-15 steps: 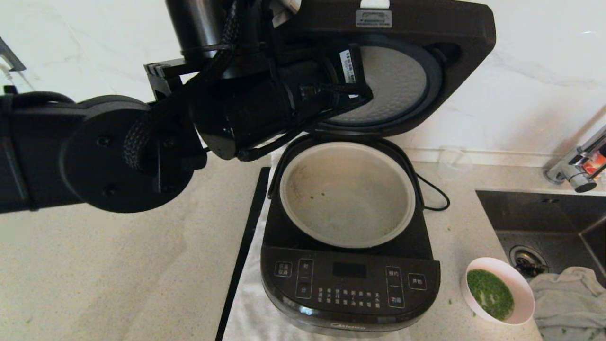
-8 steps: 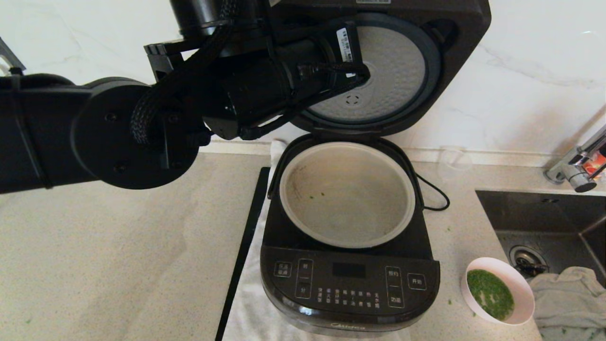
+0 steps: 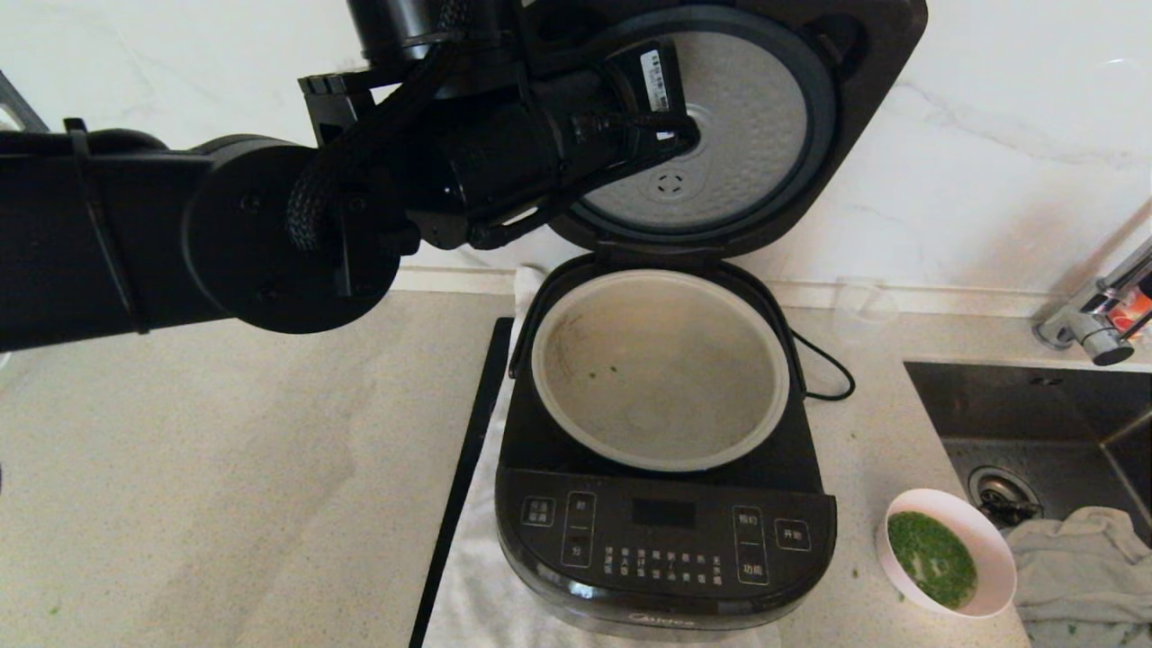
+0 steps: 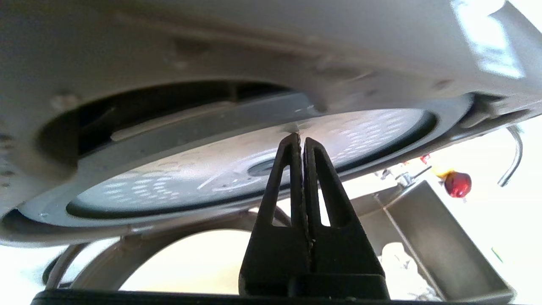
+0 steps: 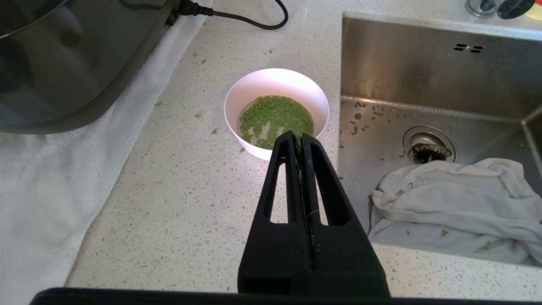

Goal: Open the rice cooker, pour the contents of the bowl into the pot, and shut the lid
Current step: Open the rice cooker

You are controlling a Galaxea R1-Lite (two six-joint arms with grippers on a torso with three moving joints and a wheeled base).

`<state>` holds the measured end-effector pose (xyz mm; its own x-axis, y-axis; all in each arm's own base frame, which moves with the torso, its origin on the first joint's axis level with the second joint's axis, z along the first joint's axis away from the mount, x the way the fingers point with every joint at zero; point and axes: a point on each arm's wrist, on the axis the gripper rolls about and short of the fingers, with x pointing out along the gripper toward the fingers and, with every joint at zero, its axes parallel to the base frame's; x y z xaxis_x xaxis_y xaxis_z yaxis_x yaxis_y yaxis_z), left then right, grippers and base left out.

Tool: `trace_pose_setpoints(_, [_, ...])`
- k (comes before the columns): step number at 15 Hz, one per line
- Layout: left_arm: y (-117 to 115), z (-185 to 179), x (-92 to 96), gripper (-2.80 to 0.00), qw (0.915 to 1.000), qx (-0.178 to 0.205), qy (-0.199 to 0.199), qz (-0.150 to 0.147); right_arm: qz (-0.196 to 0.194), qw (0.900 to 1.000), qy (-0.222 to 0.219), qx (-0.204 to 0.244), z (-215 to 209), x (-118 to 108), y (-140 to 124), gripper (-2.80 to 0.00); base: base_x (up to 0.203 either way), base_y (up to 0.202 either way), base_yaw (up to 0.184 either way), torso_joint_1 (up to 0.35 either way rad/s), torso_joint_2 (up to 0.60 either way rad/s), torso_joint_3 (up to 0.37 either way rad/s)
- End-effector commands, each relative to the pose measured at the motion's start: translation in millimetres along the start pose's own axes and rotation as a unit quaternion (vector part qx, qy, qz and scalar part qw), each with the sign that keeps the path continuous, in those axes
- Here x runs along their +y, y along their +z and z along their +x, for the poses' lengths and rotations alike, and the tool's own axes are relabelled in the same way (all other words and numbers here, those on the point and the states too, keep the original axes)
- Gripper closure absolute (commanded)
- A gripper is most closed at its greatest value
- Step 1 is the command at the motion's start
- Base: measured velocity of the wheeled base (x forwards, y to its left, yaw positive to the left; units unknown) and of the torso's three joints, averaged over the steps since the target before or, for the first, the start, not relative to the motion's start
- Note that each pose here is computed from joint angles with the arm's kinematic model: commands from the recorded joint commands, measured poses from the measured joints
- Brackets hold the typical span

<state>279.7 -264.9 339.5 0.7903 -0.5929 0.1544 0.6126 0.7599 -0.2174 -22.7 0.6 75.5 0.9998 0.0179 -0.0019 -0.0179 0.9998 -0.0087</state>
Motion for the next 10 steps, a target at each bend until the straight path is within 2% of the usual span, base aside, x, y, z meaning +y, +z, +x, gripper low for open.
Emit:
trace_pose_setpoints(1, [5,-8,-0.4,0.00,1.0000,-0.001,0.000,-0.001,0.000,1.000,0.000,0.001,0,0,0,0.00,0.000,0.000,0.000,0.000,0.00,0.000])
trace_pose_setpoints(6, [6,-56,-10.3,0.00,0.9995,0.028,-0.015,-0.003,0.000,1.000,0.000,0.001,0,0,0,0.00,0.000,0.000,0.000,0.000,0.00,0.000])
trace_pose_setpoints(10, [-8,-123,0.4,0.00,0.9975,0.070,0.003,0.006,0.000,1.000,0.000,0.001,0,0,0,0.00,0.000,0.000,0.000,0.000,0.00,0.000])
